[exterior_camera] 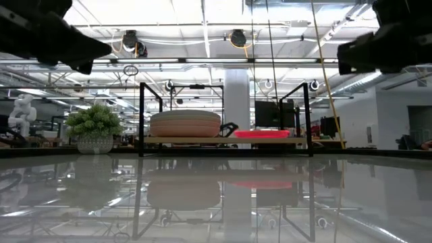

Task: Place and stack plates onto a shelf
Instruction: Return to Home Position

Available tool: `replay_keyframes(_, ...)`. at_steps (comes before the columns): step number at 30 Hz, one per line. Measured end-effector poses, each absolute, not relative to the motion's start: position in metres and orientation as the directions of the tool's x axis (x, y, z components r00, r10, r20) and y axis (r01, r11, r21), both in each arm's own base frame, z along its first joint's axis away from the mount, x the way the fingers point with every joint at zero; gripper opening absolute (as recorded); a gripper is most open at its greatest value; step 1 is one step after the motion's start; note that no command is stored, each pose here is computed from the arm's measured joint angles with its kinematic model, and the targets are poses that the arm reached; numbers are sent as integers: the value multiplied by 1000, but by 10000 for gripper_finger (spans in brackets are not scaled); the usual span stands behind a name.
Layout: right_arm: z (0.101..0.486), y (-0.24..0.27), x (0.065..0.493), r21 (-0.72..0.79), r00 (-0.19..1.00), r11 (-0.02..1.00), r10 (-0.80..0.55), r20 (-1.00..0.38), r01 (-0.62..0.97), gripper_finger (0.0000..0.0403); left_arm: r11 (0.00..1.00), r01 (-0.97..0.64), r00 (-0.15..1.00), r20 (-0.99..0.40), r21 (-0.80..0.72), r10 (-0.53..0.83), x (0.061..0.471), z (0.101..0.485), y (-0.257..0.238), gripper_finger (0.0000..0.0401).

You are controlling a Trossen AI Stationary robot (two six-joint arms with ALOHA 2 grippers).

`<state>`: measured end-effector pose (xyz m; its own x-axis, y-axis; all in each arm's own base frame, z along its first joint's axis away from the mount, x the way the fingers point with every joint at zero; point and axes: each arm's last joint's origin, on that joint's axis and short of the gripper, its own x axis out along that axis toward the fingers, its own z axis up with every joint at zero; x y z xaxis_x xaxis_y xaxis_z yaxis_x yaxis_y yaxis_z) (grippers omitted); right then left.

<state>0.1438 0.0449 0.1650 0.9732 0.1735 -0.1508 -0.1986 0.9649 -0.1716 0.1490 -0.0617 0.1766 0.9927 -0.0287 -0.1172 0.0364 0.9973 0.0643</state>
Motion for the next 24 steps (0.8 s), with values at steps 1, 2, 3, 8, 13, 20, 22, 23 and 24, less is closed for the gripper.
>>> replay_keyframes(1,162,44,142,-170,974,966,168,-153,-194,0,997,54,993,-111,62,-47,147,175,-60,3)
replay_keyframes(2,159,43,141,-169,974,967,165,-154,-190,0,996,69,992,-106,62,-62,145,174,-58,3)
replay_keyframes(3,157,42,140,-169,974,968,162,-157,-188,0,994,83,992,-103,67,-76,144,172,-56,3)
replay_keyframes(8,153,38,136,-181,977,968,149,-151,-176,0,992,88,994,-79,90,-81,139,169,-47,3)
replay_keyframes(13,156,35,134,-176,984,972,136,-118,-155,0,989,119,991,-64,90,-113,137,168,-40,3)
replay_keyframes(20,159,36,132,-159,980,969,175,-91,-188,0,991,101,993,-76,82,-95,135,162,-31,3)
replay_keyframes(22,159,36,131,-158,979,968,186,-87,-197,0,991,109,992,-76,76,-103,134,160,-29,3)
replay_keyframes(23,159,36,131,-158,979,967,185,-90,-197,0,991,113,991,-76,73,-107,134,160,-28,3)
replay_keyframes(24,159,36,131,-159,978,967,185,-94,-198,0,991,112,991,-77,68,-107,134,159,-28,3)
